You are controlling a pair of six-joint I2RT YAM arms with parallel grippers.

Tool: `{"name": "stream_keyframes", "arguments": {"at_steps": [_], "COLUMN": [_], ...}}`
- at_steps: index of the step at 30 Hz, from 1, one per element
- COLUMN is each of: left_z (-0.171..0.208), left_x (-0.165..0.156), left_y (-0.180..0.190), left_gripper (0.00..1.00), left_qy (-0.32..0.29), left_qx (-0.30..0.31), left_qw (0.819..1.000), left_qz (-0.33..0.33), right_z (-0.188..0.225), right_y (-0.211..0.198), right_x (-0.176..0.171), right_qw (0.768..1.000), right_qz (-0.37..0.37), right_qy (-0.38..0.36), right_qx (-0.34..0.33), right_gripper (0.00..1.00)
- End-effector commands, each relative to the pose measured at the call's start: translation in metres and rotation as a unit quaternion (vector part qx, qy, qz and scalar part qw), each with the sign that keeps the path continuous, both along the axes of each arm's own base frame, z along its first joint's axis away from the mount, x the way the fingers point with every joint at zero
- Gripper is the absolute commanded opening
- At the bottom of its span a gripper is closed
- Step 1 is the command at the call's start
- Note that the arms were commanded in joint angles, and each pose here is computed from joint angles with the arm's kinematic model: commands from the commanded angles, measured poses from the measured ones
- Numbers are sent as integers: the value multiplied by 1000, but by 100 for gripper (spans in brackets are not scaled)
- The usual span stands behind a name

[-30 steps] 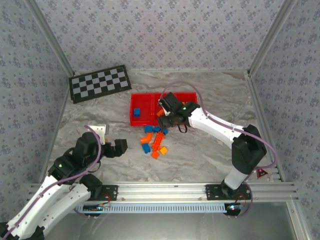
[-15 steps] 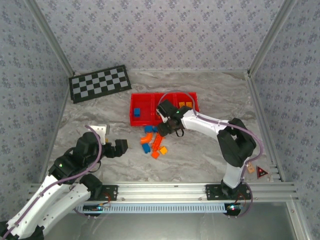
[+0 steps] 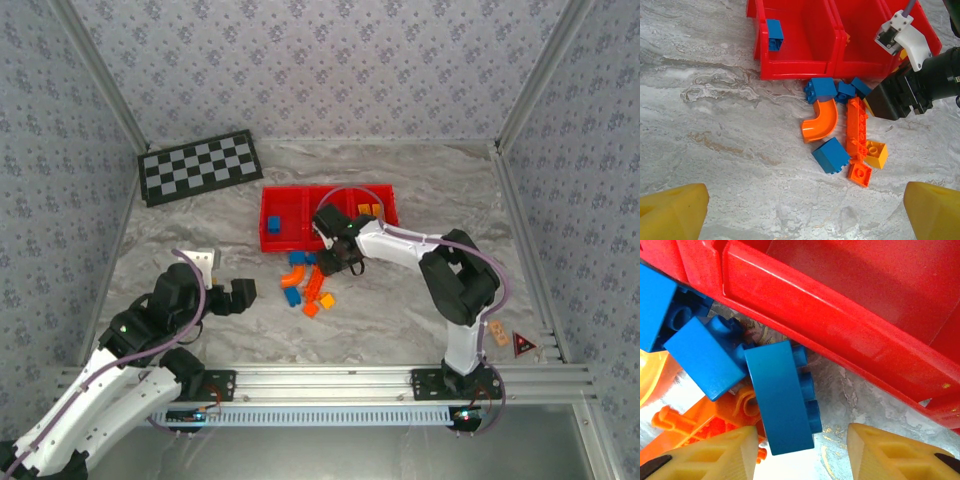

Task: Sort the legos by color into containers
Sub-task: Pick up the lego from the center of the table.

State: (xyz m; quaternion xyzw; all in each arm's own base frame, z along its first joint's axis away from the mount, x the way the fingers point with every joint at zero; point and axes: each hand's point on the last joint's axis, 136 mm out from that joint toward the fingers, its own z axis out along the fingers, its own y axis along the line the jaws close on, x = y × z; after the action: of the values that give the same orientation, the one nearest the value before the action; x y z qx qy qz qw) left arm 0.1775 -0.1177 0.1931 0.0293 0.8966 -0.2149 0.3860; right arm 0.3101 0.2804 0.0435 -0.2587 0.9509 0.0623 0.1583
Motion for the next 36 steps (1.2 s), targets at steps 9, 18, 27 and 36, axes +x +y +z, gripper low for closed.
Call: {"name": "stream_keyframes", "arguments": {"at_steps": [9,18,27,36], "left_z": [2,2,2,3], "left_x": [1,1,1,1], "left_y": [-3,-3,-3,-3], "left_gripper": [100,100,100,100], "left_qy": [-5,-5,-4,-7], "left_qx": [-1,-1,-1,-2], "left_qw": [1000,1000,1000,1000], "left_qz": [-6,-6,-5,-5], "right_z": [-4,1,11,35], "right_y": [-2,-6,-10,-25], "right_x": [10,12,10,-13], "right_qw": [1000,999,999,996], "right_qz": [0,-1,1,9], "right_qy": [-8,-18,-30,-45], "right_qx": [-23,-34,-42,-76], "right_gripper": [40,30,19,14]}}
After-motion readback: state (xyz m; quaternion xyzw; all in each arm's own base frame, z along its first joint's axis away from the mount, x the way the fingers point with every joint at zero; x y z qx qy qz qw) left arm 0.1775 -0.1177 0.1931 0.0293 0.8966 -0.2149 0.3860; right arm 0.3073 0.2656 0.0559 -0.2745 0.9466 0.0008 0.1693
